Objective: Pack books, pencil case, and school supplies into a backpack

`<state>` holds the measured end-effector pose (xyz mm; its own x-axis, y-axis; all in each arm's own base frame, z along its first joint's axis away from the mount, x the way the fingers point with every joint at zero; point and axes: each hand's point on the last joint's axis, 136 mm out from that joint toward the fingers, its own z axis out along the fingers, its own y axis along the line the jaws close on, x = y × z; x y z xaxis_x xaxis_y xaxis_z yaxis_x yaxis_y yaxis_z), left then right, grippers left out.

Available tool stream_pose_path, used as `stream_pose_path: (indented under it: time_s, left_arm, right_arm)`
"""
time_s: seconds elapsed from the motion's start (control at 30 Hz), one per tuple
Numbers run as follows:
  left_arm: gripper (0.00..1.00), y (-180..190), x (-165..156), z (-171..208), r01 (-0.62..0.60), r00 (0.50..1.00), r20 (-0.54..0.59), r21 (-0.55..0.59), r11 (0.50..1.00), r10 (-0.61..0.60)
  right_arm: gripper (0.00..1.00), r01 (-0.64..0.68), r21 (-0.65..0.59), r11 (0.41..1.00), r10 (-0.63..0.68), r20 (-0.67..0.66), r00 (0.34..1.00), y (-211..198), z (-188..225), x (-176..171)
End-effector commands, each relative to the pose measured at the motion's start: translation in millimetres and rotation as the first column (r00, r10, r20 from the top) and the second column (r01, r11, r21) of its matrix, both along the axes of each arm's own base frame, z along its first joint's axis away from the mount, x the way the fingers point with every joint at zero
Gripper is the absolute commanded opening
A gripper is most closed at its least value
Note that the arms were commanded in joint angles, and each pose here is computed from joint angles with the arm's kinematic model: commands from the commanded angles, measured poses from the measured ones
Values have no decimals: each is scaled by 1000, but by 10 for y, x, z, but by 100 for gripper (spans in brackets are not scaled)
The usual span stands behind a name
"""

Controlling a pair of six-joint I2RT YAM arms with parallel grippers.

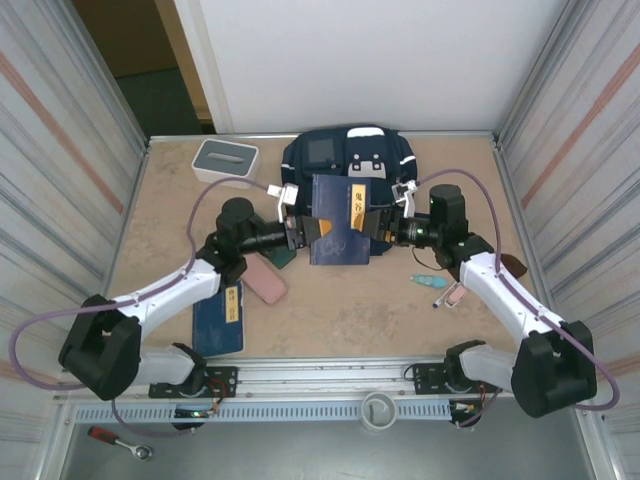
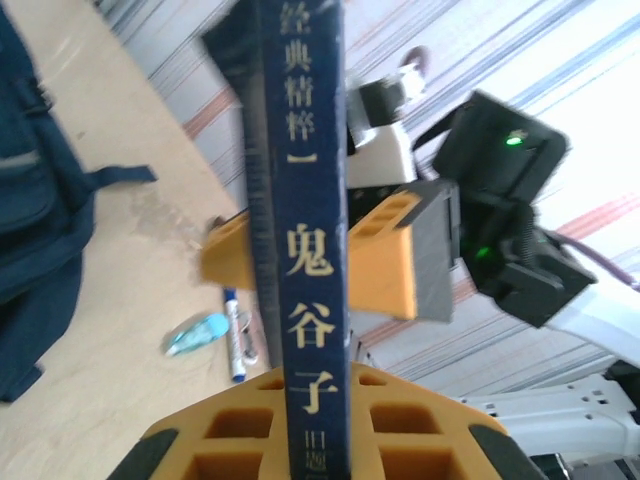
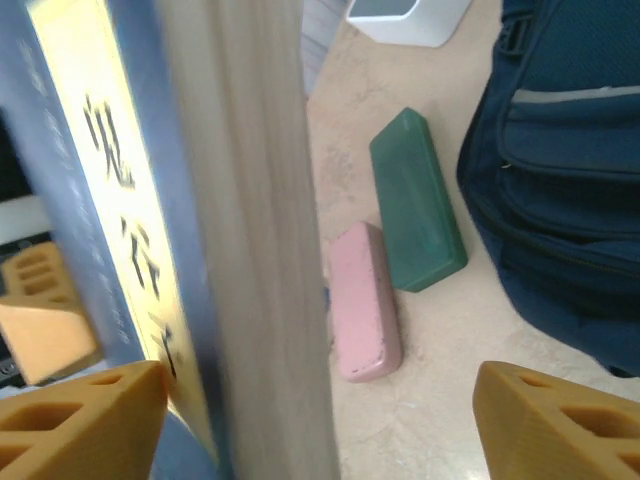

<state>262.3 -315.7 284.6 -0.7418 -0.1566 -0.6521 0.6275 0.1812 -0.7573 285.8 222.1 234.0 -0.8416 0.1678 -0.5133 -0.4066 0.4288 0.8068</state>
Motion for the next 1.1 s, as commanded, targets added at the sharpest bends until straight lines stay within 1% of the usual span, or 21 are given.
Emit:
stream_pose_path:
  time_s: [0.0,0.07,0.13,0.17,0.2,0.23,0.3,0.33,0.37,0.4,0.43,0.47,0.5,0.57,0.67,0.77,0.87,0.93,1.07]
  left_arm:
    - [0,-55,-13,497,80,989,132,-88,993,-68]
    - [0,-84,59,537,86,991,115,-113,990,-73]
    - [0,-119,180,466,77,995,75,-111,991,-69]
    - [0,-137,258,399,67,997,48,-100,993,-63]
    - [0,-152,330,319,58,998,20,-86,995,-56]
    - [3,-161,402,248,43,999,0,-74,996,-44]
    - [21,-159,550,83,16,999,-27,-29,999,-17]
    - [32,-144,621,18,-3,1000,-26,2,1000,3]
    - [43,-115,692,-63,-30,1000,-8,52,998,30]
    - [51,-74,766,-157,-69,998,21,117,991,67]
    - [57,-31,827,-221,-109,992,84,185,977,94]
    - [61,22,886,-327,-151,982,149,277,949,113]
    - [64,65,947,-416,-193,966,232,362,912,113]
    - [69,142,1085,-572,-266,933,347,495,827,93]
    - [73,186,1297,-758,-303,901,434,629,715,0]
    - [75,145,1439,-992,-261,887,439,733,628,-143]
    - [76,111,1553,-1249,-210,865,412,816,539,-287]
    - [76,43,1588,-1362,-165,847,390,840,518,-361]
    - [78,-198,1498,-1552,-29,804,331,851,524,-493]
  right_arm:
    - [84,-124,87,989,113,119,986,134,329,-44]
    - [83,-158,132,979,135,162,977,174,473,-40]
    - [75,-181,179,967,146,194,970,200,623,-43]
    - [63,-180,196,964,137,215,967,199,696,-29]
    - [49,-167,205,964,120,226,967,188,749,0]
    - [37,-148,210,966,99,225,969,169,778,36]
    - [14,-91,218,972,46,203,978,79,791,134]
    - [5,-46,216,975,8,175,985,5,759,201]
    - [0,17,202,979,-44,127,991,-114,687,291]
    - [0,83,183,980,-98,74,992,-254,600,371]
    - [0,145,163,976,-152,37,988,-398,520,442]
    - [0,215,126,968,-215,-13,977,-570,399,497]
    - [0,283,86,955,-280,-45,959,-750,291,538]
    - [0,379,28,925,-377,-63,924,-1038,153,561]
    - [0,472,-23,881,-473,-52,880,-1344,38,550]
    - [0,505,-64,861,-508,-42,860,-1469,-47,539]
    - [0,502,-89,860,-507,-45,861,-1494,-116,548]
    - [0,496,-102,862,-503,-54,863,-1502,-169,564]
    - [0,493,-122,861,-504,-82,860,-1539,-298,605]
